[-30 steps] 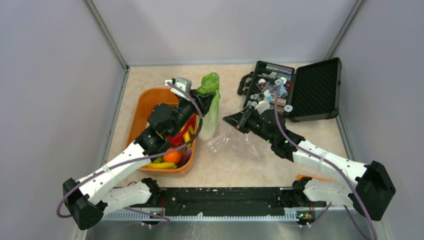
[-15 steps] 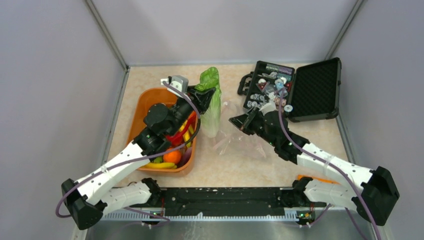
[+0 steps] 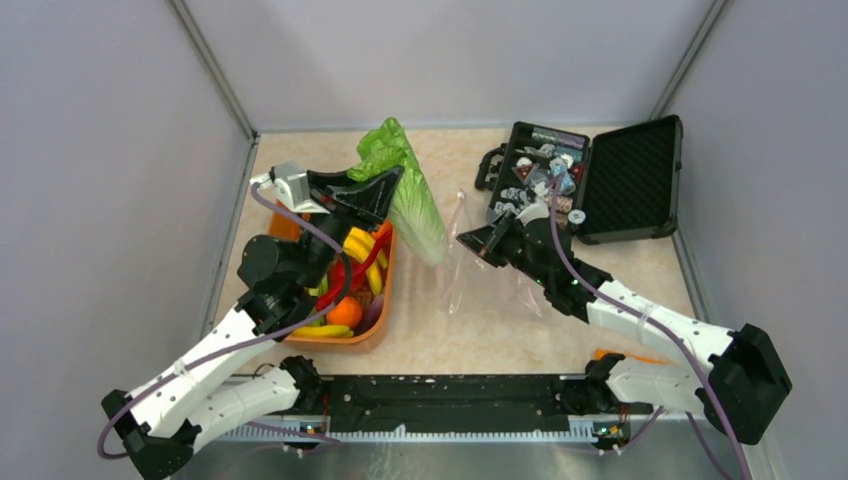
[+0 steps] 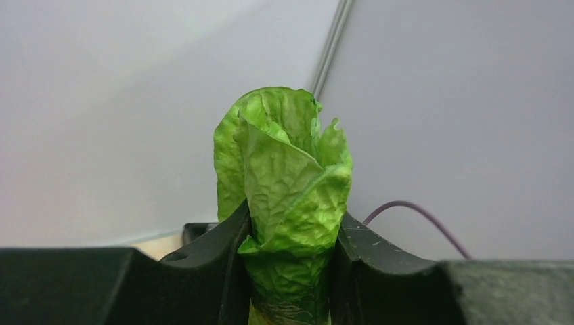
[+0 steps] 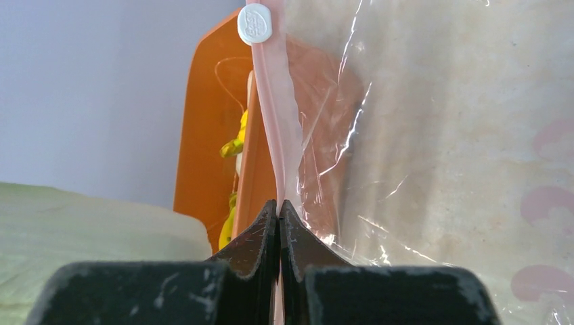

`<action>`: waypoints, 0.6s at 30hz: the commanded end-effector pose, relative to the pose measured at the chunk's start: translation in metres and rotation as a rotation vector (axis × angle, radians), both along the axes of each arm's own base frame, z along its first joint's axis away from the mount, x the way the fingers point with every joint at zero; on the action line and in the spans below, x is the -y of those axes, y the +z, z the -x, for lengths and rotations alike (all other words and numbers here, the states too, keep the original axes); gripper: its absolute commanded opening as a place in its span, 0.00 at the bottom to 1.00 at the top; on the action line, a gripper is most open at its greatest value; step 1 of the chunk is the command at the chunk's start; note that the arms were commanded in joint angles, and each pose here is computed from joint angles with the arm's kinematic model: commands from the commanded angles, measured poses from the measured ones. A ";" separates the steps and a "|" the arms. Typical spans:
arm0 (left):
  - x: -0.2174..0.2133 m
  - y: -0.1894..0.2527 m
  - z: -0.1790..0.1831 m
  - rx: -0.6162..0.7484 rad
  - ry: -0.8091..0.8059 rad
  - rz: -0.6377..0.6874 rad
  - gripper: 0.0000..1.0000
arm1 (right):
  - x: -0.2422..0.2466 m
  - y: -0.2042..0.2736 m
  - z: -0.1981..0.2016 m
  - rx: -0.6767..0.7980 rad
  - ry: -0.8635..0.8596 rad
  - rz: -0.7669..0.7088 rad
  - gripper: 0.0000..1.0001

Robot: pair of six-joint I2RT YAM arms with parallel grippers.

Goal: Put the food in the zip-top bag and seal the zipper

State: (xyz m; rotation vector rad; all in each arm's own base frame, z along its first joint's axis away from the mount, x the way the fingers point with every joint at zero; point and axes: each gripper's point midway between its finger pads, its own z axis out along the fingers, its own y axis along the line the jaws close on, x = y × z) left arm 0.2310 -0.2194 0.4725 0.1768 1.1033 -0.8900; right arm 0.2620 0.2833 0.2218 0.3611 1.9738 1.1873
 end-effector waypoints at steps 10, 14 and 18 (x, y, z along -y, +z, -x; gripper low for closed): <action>-0.018 -0.013 0.009 -0.005 -0.084 0.394 0.00 | -0.001 0.035 -0.006 0.068 -0.004 -0.092 0.00; -0.032 -0.033 0.005 -0.052 -0.037 0.461 0.00 | 0.000 0.043 -0.005 0.066 0.001 -0.151 0.00; -0.039 -0.045 0.002 -0.066 -0.015 0.504 0.00 | -0.002 0.054 -0.002 0.067 0.023 -0.195 0.00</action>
